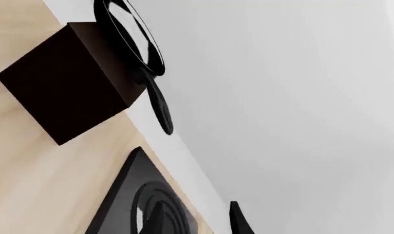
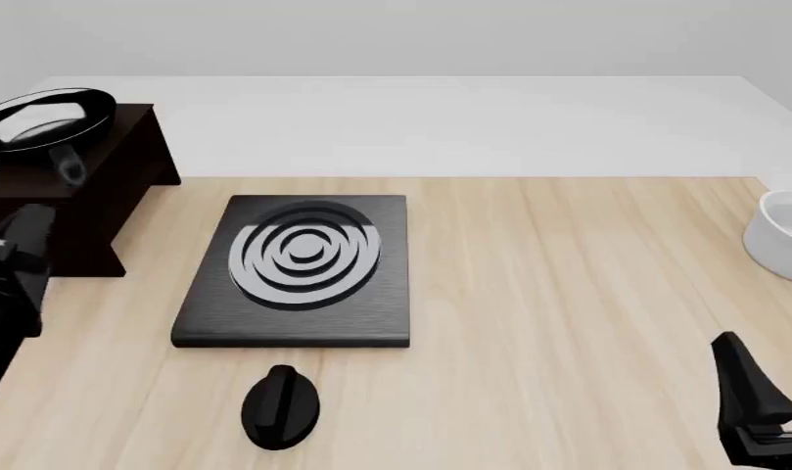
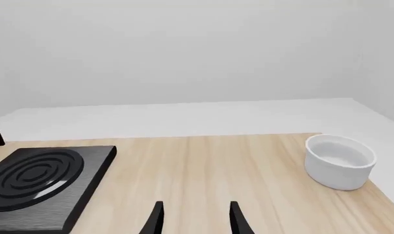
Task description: Put the frying pan on top of the cabinet.
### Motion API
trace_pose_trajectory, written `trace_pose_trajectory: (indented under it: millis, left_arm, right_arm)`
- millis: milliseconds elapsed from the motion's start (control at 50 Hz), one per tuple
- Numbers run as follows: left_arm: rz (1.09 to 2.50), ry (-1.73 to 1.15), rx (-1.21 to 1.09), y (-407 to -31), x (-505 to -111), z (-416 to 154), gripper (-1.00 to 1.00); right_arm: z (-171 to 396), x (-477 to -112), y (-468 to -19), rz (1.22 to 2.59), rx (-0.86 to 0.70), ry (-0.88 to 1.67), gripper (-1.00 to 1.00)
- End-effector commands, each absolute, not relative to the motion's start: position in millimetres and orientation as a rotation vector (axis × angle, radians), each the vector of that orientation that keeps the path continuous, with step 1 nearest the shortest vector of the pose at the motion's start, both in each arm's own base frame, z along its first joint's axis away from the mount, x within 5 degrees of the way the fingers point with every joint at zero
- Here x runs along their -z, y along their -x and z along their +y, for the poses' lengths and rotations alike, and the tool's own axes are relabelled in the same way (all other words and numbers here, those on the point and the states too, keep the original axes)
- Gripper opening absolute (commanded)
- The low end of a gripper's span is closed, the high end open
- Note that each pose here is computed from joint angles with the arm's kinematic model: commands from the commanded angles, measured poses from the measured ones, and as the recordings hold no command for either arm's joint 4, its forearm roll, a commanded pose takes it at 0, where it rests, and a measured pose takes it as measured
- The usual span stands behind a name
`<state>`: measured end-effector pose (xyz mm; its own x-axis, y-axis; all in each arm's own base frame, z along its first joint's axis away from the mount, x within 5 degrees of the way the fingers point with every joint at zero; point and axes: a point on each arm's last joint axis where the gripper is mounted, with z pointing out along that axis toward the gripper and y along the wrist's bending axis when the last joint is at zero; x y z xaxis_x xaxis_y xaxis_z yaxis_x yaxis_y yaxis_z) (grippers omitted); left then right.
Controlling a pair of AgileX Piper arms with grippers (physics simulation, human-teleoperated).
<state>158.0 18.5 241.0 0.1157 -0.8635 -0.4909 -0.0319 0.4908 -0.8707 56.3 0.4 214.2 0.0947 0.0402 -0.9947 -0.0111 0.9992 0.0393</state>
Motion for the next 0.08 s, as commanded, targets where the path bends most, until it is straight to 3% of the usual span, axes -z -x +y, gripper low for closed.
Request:
trace_pose_trajectory:
  millis: [20, 80]
  left_arm:
    - [1.332, 0.798, 0.732, -90.0, -233.9, 7.3, 1.0]
    - [1.341, 0.765, 0.73, -77.2, -235.2, 4.8, 1.0]
  right_arm:
    - [0.3, -215.0, -56.0, 1.467, -0.024, -0.012, 1.0]
    - [0.3, -215.2, -56.0, 1.464, -0.012, -0.002, 1.0]
